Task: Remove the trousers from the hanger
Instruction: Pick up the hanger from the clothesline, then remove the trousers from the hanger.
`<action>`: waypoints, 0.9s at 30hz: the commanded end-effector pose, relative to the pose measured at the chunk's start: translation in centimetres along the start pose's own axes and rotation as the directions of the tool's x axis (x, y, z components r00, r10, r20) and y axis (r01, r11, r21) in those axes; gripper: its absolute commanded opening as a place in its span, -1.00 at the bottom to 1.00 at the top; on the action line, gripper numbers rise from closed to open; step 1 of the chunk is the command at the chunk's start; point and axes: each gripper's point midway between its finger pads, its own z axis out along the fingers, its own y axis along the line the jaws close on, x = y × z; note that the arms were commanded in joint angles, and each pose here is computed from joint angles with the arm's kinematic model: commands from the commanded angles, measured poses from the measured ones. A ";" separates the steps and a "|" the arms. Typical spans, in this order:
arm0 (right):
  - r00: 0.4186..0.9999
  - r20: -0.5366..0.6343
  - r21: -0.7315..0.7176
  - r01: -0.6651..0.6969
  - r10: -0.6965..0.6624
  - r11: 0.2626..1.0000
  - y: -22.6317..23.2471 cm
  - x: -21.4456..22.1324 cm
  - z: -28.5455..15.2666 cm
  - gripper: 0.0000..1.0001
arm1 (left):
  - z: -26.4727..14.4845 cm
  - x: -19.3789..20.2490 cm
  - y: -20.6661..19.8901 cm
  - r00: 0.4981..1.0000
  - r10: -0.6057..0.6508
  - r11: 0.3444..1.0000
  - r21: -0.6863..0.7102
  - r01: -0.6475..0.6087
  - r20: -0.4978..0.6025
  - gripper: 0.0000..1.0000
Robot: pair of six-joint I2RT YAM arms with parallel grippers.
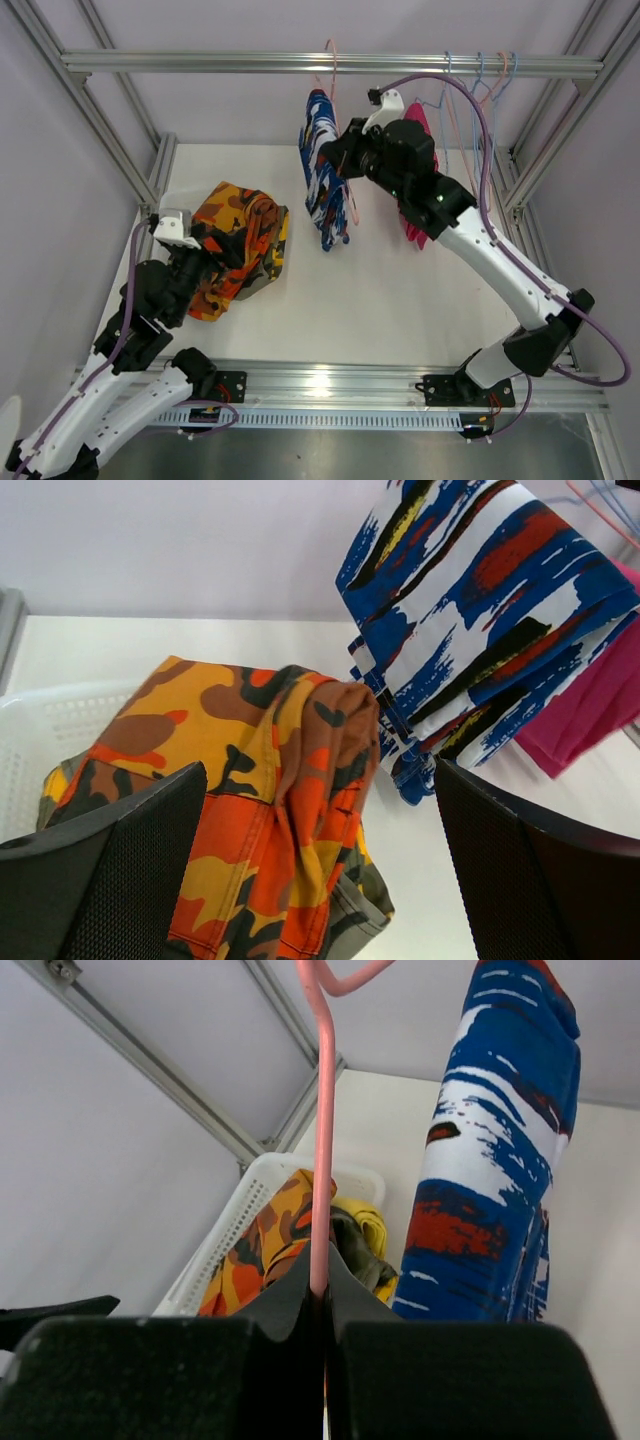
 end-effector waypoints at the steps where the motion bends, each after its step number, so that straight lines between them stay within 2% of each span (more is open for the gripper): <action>1: 0.940 0.336 -0.008 0.071 -0.064 0.997 5.1 -9.0 -6.9 -1.00 | 0.3 0.1 -1.5 0.999 0.045 0.997 0.056 -0.044 -0.006 0.99; 2: 0.942 0.328 -0.006 0.074 -0.067 0.997 6.3 -8.2 -7.9 -1.00 | 0.6 0.5 -1.8 0.998 0.057 0.997 0.057 -0.056 -0.023 0.99; 3: 0.939 0.330 0.072 0.075 -0.095 0.995 5.3 -7.5 -8.1 -1.00 | 0.5 0.5 -1.5 0.997 0.063 0.997 0.037 -0.062 -0.034 0.99; 6: 0.939 0.309 0.178 0.100 -0.152 0.979 5.6 -5.2 -9.2 -1.00 | 0.5 0.6 -2.0 0.995 0.083 0.996 0.025 -0.081 -0.057 0.99; 12: 0.949 0.263 0.293 0.090 -0.171 0.952 4.5 -2.3 -9.8 -1.00 | -0.5 1.1 -3.9 0.994 0.062 0.998 0.035 -0.059 -0.085 0.99; 18: 0.956 0.241 0.395 0.062 -0.169 0.917 0.9 1.6 -10.8 -1.00 | -2.4 4.7 -3.8 0.988 0.010 1.000 -0.023 -0.013 -0.152 0.99; 22: 0.966 0.214 0.463 0.031 -0.146 0.886 -1.4 4.1 -11.4 -1.00 | -3.6 7.7 -4.7 0.980 0.052 0.997 -0.048 -0.062 -0.193 0.99; 23: 0.969 0.213 0.474 0.009 -0.124 0.880 -1.9 4.9 -11.3 -1.00 | -3.7 7.8 -4.1 0.979 0.091 0.990 -0.085 -0.108 -0.182 0.99; 24: 0.969 0.214 0.490 0.001 -0.122 0.872 -2.4 5.2 -11.4 -1.00 | -4.2 8.2 -5.3 0.981 0.082 0.994 -0.061 -0.094 -0.176 0.99; 25: 0.970 0.211 0.495 -0.002 -0.117 0.869 -2.6 5.6 -11.4 -1.00 | -4.2 8.8 -6.0 0.976 0.129 0.987 -0.069 -0.143 -0.176 0.99; 27: 0.974 0.205 0.508 -0.017 -0.101 0.861 -3.2 6.4 -11.3 -1.00 | -4.7 8.7 -6.4 0.979 0.140 0.983 -0.094 -0.155 -0.148 0.99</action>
